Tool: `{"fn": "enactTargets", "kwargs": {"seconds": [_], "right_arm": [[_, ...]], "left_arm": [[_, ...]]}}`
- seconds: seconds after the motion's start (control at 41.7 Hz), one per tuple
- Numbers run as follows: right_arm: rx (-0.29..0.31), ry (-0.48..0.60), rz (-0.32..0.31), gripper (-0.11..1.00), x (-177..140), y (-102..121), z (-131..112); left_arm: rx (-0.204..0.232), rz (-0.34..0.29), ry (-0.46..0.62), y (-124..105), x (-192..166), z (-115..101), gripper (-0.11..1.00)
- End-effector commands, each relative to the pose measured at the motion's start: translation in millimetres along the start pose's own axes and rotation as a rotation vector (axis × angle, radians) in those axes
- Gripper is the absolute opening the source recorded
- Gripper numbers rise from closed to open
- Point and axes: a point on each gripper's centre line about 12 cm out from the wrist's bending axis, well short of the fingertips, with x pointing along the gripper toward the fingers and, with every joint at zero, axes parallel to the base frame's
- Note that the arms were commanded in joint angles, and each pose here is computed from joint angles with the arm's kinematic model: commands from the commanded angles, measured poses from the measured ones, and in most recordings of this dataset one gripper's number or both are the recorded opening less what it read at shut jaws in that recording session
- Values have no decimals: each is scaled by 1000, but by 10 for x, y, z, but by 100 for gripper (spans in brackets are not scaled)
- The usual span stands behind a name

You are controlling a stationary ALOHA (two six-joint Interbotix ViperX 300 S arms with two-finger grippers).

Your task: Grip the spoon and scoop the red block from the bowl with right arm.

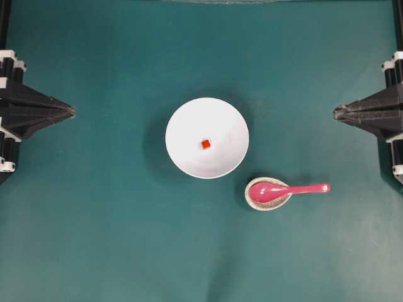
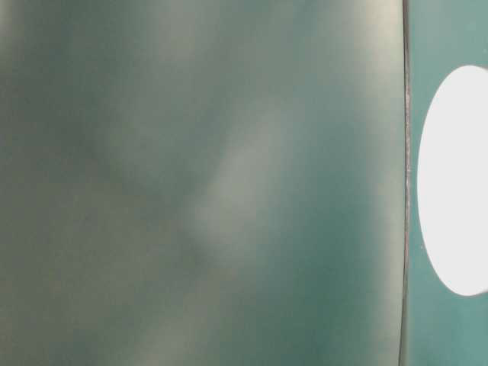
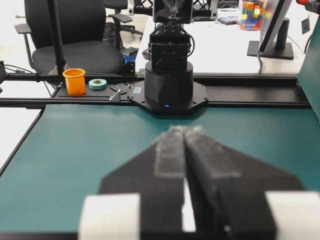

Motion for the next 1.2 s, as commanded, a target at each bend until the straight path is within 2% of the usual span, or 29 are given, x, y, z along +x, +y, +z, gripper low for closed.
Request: {"fn": "enactTargets", "kwargs": {"seconds": [0.0, 0.096, 0.36, 0.552, 0.768, 1.175], "right_arm": [[11, -23, 0, 0, 32, 0, 91], [11, 2, 0, 0, 69, 0, 101], [11, 66, -1, 0, 75, 0, 25], [14, 58, -1, 0, 77, 0, 38], [22, 58, 9, 0, 73, 23, 35], [38, 59, 7, 1, 72, 22, 41]], "left_arm": [[9, 0, -12, 1, 55, 131, 0], [9, 1, 32, 5, 63, 110, 0], [9, 1, 55, 5, 63, 87, 0], [9, 6, 94, 15, 61, 51, 0], [10, 48, 181, 100, 55, -22, 0], [5, 67, 218, 137, 43, -58, 0]]}}
